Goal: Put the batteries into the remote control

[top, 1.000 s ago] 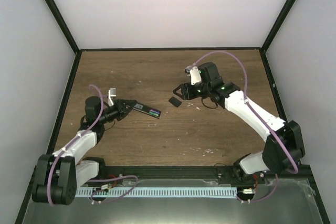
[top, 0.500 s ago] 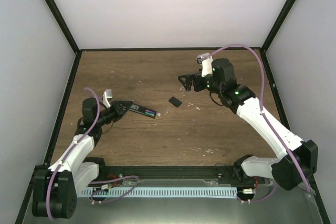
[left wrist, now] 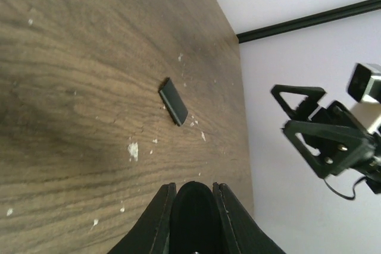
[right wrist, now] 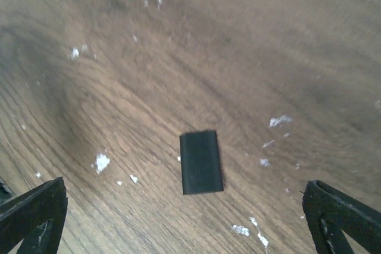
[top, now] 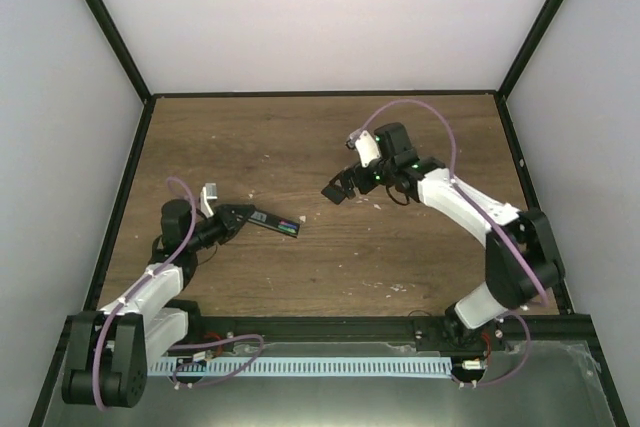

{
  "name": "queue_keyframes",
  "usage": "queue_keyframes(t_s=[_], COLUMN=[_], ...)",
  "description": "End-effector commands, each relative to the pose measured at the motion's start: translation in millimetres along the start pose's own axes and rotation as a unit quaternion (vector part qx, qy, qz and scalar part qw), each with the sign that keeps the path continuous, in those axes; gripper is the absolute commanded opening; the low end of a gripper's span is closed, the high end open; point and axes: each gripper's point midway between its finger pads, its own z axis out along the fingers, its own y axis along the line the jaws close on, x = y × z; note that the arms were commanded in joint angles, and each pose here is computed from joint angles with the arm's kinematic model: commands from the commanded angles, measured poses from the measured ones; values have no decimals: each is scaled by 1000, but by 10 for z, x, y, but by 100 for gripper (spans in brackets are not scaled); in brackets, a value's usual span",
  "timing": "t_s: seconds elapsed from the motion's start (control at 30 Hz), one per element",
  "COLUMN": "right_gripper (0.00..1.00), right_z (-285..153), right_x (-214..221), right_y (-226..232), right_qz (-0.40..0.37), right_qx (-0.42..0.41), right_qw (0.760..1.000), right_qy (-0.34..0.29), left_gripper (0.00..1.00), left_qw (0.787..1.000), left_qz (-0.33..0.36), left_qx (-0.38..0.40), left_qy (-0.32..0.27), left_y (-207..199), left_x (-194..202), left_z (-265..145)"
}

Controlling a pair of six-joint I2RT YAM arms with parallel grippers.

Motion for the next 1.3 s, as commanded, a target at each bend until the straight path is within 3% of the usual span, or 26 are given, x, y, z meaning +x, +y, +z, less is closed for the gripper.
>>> queue_keyframes(t_s=[0.0, 0.33, 0.73, 1.27], right_gripper=[100, 100, 99, 80], right_z=[304, 725, 1048, 1164], right_x=[178, 462, 696, 994], right_y=[-15, -250, -143, -67], right_qz=[-19, -11, -27, -52], right_qx=[-27, 5, -8, -2], right_qw=[999, 994, 988, 977], right_qy=[44, 105, 151, 205], left_gripper=[0, 0, 0, 0], left_qw=[1000, 1000, 1000, 1000], left_qz=[11, 6, 8, 6], left_qx=[27, 19, 18, 18], left_qy=[-4, 2, 12, 23], left_y=[-69, 25, 8, 22], left_x=[45, 186, 194, 191], left_z=[-49, -112, -104, -62])
